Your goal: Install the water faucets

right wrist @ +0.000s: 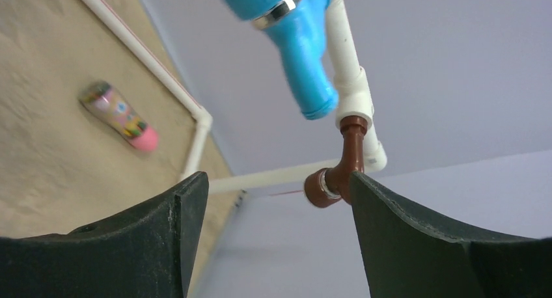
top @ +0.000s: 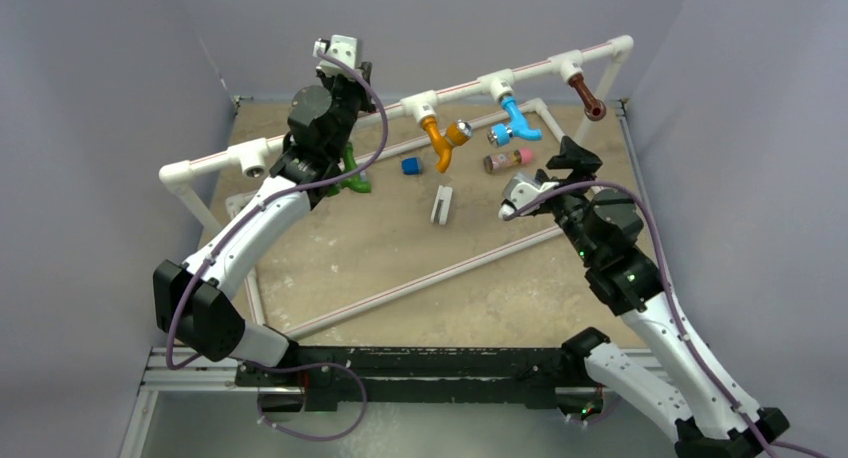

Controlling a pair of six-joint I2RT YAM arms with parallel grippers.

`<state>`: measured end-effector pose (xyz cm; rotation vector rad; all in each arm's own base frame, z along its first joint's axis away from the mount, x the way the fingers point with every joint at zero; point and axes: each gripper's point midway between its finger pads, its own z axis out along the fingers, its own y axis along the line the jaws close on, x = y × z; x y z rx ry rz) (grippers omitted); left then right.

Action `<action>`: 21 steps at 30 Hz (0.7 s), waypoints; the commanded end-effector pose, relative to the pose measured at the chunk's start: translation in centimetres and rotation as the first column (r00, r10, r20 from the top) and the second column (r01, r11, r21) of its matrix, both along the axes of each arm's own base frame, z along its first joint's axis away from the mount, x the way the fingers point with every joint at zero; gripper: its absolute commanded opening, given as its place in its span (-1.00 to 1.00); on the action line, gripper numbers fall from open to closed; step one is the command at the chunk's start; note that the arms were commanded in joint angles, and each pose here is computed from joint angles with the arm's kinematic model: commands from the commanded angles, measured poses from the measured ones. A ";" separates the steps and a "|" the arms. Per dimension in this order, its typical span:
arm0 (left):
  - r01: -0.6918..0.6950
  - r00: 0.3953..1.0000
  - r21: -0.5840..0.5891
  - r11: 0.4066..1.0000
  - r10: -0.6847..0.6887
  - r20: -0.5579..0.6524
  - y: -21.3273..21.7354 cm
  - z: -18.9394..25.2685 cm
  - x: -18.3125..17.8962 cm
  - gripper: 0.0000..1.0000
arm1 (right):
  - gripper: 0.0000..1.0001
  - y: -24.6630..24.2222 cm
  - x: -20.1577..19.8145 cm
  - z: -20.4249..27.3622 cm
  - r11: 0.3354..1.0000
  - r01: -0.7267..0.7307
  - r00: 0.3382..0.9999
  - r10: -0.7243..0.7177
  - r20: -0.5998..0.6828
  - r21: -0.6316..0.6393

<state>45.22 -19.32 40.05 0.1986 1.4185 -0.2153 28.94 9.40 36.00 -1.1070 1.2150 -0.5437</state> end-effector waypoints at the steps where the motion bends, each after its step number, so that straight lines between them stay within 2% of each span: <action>1: 0.167 0.894 0.281 0.945 -0.025 -0.448 -1.8 -17.6 -2.1 -1.00 | 0.63 -1.1 0.3 4.7 0.979 0.092 0.955 -0.035 0.296 -0.180; 9: 0.174 0.889 0.279 0.944 -0.028 -0.457 -1.9 -18.0 -2.1 -1.00 | 0.66 0.1 1.0 7.0 0.960 0.130 0.902 -0.011 0.431 -0.247; 21: 0.176 0.885 0.283 0.943 -0.026 -0.465 -2.0 -18.4 -2.0 -1.00 | 0.68 3.1 4.0 5.8 0.948 0.085 0.921 0.042 0.387 -0.305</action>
